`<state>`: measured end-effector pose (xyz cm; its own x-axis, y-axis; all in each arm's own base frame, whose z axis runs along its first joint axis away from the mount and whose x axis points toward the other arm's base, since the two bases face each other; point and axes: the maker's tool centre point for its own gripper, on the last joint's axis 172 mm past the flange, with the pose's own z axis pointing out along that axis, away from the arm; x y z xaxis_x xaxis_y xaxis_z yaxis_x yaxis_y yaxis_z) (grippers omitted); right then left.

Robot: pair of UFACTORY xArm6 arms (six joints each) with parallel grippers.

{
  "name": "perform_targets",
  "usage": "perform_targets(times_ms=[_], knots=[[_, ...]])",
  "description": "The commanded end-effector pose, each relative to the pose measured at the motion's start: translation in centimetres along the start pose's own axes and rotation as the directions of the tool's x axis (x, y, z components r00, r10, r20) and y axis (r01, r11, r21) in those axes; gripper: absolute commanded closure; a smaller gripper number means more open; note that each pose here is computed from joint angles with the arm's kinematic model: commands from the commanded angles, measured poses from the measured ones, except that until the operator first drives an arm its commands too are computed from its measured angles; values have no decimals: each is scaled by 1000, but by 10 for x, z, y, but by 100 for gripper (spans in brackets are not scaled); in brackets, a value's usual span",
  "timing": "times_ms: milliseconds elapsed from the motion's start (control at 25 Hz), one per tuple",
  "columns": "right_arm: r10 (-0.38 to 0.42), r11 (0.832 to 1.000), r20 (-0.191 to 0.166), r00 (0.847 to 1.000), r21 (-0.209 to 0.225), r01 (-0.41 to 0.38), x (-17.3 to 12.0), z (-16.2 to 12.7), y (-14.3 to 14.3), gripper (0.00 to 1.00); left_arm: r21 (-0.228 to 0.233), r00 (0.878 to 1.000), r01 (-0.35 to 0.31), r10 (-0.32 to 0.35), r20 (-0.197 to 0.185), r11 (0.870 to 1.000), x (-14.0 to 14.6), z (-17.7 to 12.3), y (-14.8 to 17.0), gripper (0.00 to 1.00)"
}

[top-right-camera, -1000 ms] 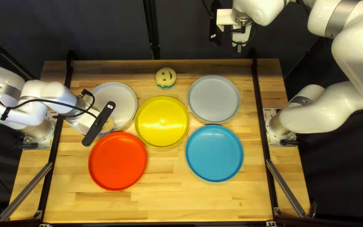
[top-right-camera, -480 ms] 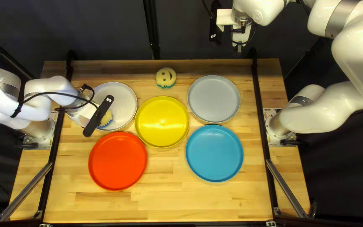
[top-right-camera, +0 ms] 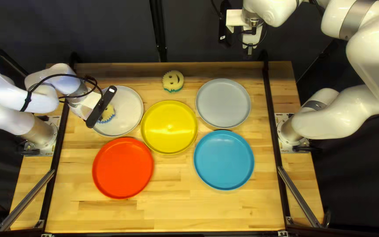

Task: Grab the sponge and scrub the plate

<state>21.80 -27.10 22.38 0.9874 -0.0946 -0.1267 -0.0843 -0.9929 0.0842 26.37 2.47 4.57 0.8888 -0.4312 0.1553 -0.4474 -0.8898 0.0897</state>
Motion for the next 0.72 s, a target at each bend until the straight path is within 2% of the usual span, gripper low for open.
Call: perform_targets(times_ms=[40, 160, 240, 440, 720], knots=[[0, 1000, 0, 1000, 0, 0, 0, 0, 0, 0, -12, 1000, 8, -9, -21, 1000, 21, 10, 18, 100], [0, 1000, 0, 1000, 0, 0, 0, 0, 0, 0, -7, 1000, -3, 3, -31, 1000, 39, 9, 20, 100], [0, 1000, 0, 1000, 0, 0, 0, 0, 0, 0, -5, 1000, -6, 5, -30, 1000, 40, 8, 14, 100], [0, 1000, 0, 1000, 0, 0, 0, 0, 0, 0, -12, 1000, 18, -18, -19, 1000, 14, 9, -10, 100], [0, 1000, 0, 1000, 0, 0, 0, 0, 0, 0, -19, 999, 50, -50, 0, 999, -16, -6, -37, 100]])
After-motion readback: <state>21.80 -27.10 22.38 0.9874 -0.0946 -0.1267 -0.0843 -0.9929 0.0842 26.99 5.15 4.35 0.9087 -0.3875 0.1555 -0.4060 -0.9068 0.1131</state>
